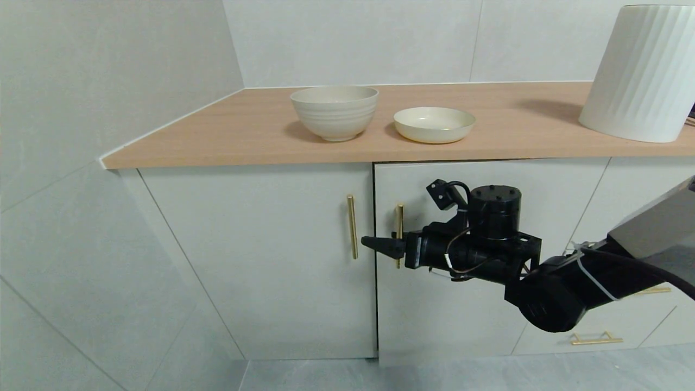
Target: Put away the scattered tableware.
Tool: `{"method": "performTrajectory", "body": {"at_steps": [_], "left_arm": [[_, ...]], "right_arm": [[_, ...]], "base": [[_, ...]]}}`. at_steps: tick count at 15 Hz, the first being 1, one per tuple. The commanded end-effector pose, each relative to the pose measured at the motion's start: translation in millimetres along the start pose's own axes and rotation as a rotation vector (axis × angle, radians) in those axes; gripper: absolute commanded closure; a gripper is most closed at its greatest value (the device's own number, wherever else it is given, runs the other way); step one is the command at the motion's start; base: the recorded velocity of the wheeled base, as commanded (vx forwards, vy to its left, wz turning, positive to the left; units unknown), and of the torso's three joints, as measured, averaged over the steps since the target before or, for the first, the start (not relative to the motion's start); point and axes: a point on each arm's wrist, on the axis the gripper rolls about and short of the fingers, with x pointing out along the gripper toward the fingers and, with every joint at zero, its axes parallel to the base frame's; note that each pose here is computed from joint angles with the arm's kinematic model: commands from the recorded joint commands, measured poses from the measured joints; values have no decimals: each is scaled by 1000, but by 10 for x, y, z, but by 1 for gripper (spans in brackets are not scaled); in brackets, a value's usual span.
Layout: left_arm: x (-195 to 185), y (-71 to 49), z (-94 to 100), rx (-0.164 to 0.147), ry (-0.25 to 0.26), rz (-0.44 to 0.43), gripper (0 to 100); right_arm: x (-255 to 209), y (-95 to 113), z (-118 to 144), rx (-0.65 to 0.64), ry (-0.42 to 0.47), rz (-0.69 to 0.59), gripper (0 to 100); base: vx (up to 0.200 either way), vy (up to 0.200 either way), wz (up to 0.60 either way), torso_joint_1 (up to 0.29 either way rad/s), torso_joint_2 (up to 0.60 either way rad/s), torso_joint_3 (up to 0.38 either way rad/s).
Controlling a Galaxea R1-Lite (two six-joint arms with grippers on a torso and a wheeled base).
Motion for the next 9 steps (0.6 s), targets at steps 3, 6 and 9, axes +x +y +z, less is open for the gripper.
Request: {"method": "performTrajectory", "body": {"at_steps": [3, 6, 9], "left_arm": [[0, 0, 0, 0, 0, 1, 0], [0, 0, 0, 0, 0, 1, 0], [0, 0, 0, -2, 0, 1, 0]], "right_arm": [[-307, 214, 96, -10, 2, 53, 0], [-631, 372, 94, -10, 4, 58, 0], [-969, 498, -37, 2, 59, 113, 0]], "base": [[0, 0, 0, 0, 0, 0], [0, 0, 0, 0, 0, 0], [0, 0, 0, 0, 0, 0]]}}
